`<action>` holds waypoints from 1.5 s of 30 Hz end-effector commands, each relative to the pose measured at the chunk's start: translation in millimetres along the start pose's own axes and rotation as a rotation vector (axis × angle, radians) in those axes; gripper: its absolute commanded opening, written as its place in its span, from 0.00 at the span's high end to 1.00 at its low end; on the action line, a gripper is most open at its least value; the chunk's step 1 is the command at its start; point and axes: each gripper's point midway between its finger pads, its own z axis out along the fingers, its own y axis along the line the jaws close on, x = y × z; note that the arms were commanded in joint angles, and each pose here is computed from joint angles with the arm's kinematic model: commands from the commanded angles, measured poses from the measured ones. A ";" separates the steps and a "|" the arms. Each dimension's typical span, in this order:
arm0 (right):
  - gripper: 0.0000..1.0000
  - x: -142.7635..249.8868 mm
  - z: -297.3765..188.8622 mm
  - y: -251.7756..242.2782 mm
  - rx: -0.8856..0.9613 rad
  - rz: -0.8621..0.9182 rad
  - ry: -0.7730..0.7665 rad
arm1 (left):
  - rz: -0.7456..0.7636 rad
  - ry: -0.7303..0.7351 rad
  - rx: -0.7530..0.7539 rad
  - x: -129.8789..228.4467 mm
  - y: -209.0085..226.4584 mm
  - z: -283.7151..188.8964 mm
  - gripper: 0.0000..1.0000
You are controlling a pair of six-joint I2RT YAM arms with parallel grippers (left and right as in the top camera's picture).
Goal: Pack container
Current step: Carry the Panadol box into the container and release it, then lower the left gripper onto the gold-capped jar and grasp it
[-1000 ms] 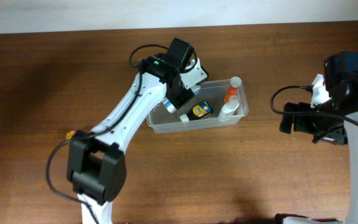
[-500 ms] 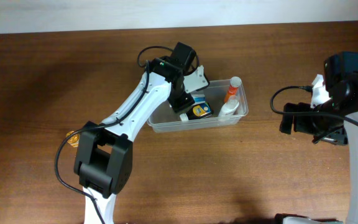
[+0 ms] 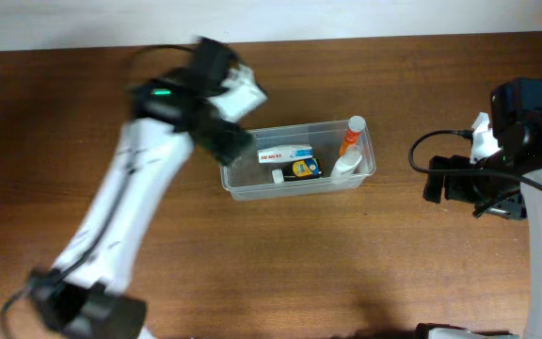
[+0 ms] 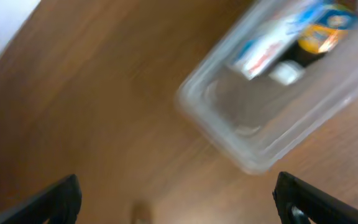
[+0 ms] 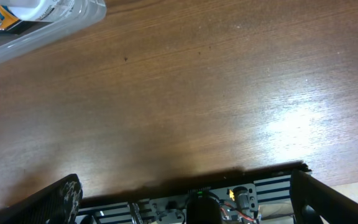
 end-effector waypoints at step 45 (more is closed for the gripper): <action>0.02 -0.3 -0.3 -2.7 0.008 -0.003 -0.007 | -1.052 0.494 0.094 260.3 80.2 160.3 0.43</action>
